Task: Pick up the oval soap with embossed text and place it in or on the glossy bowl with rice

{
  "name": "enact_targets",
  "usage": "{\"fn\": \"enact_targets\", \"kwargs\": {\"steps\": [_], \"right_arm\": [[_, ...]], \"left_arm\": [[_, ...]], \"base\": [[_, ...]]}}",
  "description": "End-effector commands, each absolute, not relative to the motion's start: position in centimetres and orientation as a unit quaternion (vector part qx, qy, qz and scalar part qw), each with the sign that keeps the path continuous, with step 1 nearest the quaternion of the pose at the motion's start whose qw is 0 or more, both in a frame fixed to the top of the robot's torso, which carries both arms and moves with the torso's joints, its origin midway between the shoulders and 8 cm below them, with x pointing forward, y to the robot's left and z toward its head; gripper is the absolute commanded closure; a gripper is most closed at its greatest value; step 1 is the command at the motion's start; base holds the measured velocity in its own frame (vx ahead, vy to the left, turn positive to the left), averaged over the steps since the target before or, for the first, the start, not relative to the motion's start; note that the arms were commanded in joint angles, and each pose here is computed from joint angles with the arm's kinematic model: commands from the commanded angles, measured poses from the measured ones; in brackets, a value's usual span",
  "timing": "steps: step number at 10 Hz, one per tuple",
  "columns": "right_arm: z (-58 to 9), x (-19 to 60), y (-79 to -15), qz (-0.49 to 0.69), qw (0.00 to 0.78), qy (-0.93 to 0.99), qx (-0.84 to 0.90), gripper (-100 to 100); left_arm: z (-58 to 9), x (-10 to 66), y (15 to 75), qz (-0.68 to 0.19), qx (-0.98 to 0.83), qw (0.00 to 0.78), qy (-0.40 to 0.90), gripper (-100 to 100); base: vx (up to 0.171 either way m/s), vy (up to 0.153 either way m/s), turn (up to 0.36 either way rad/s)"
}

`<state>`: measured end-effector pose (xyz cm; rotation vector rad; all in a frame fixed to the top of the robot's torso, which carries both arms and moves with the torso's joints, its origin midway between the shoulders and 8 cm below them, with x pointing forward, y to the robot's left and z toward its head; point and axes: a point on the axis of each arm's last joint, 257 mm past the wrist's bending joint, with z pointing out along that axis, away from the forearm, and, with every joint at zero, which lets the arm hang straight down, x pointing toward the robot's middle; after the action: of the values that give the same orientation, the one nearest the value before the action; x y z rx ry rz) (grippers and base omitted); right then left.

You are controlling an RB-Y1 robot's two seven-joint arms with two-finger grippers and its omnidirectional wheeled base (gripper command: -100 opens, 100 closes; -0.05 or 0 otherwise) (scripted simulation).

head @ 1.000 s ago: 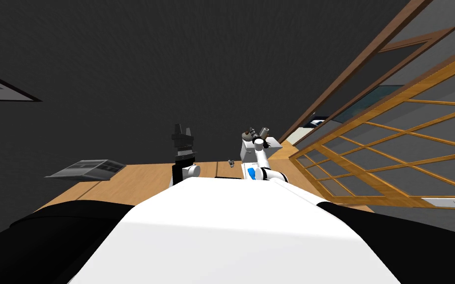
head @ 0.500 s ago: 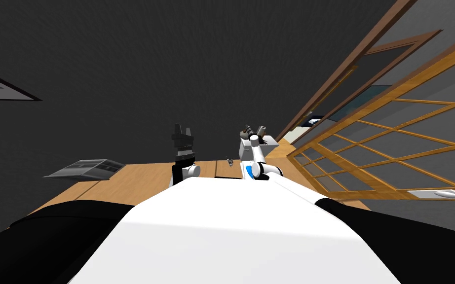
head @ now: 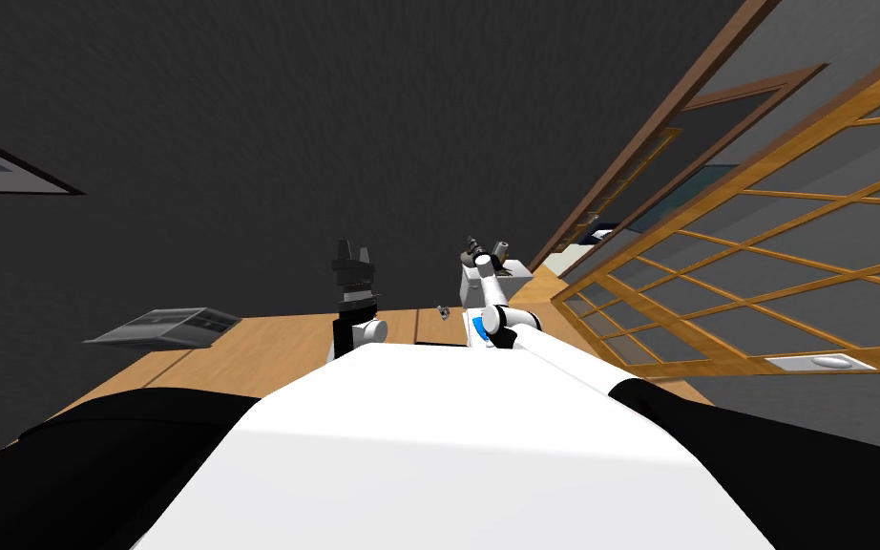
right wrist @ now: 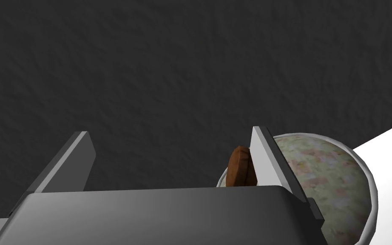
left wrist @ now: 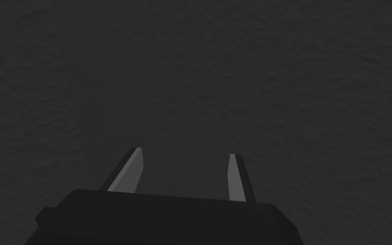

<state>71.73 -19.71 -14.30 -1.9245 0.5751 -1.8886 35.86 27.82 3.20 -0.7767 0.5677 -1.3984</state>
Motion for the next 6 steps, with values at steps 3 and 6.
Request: {"fn": "enact_targets", "kwargs": {"steps": [3,6], "right_arm": [[-14.30,71.73,-19.72,-0.672,0.191,0.205,-0.685,0],[-14.30,71.73,-19.72,-0.672,0.191,0.205,-0.685,0]], "left_arm": [[3.20,35.86,27.82,-0.618,-0.343,0.661,0.251,0],[3.20,35.86,27.82,-0.618,-0.343,0.661,0.251,0]], "base": [[0.000,0.000,0.000],[0.000,0.000,0.000]]}}
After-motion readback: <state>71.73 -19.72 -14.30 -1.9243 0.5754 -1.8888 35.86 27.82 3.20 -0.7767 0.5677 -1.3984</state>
